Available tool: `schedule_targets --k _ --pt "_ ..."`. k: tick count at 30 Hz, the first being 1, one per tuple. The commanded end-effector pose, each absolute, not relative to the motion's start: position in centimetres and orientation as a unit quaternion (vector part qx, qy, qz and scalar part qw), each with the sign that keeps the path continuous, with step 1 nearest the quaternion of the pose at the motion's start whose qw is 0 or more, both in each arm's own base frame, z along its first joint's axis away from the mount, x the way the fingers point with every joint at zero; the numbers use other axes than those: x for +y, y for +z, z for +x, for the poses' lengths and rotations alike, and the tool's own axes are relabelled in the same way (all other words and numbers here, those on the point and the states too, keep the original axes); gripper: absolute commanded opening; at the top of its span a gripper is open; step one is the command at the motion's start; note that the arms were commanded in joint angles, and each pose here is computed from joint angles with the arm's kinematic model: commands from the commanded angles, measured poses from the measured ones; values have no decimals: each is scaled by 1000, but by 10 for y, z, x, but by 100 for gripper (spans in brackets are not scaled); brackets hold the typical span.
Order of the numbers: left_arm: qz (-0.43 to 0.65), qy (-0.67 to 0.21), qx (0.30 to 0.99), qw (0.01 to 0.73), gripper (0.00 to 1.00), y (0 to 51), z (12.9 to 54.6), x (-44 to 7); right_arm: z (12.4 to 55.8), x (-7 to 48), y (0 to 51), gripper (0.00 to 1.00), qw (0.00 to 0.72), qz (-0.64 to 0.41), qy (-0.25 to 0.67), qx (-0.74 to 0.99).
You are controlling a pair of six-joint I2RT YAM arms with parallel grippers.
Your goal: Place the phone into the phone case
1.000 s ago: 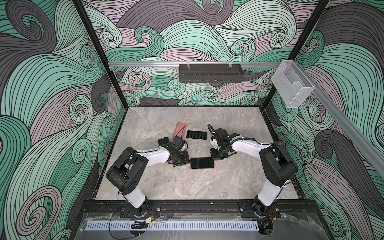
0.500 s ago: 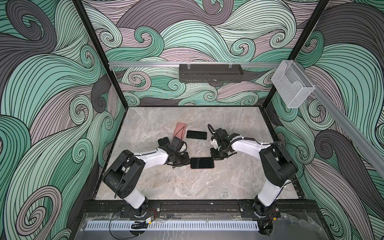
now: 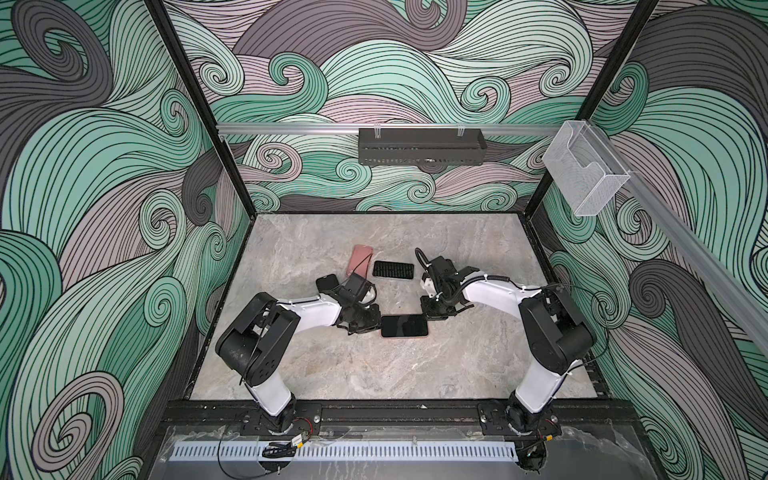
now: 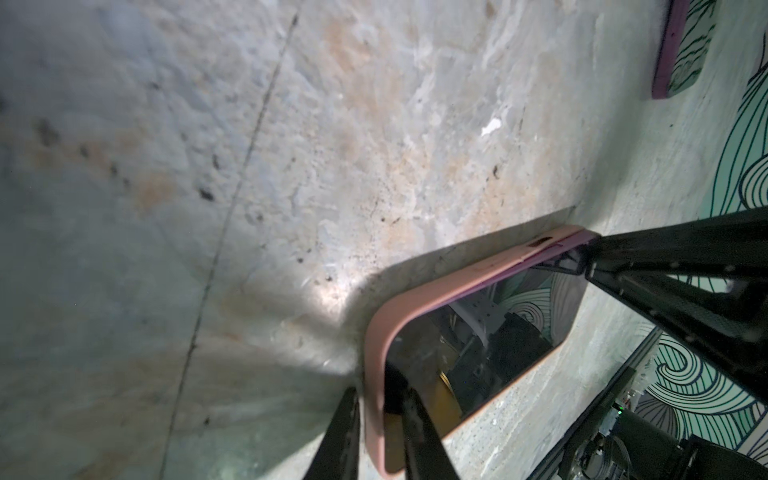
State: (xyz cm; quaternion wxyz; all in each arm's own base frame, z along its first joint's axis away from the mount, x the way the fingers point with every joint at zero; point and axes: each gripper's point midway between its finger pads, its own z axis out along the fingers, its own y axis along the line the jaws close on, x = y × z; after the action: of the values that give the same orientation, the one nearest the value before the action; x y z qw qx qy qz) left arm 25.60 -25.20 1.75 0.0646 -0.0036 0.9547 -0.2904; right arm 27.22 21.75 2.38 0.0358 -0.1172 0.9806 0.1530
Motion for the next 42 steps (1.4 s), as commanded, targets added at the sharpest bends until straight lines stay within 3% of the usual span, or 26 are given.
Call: schedule_targets --k 1,19,42 --pt "-12 -276 960 57 19 12 258 -248 268 206 22 18 31 -122 119 985" --pt "-13 -272 961 53 18 8 257 -248 259 205 3 15 5 -125 112 986" --pt "-10 -263 963 53 18 7 257 -245 232 216 -58 13 -55 -137 69 987"
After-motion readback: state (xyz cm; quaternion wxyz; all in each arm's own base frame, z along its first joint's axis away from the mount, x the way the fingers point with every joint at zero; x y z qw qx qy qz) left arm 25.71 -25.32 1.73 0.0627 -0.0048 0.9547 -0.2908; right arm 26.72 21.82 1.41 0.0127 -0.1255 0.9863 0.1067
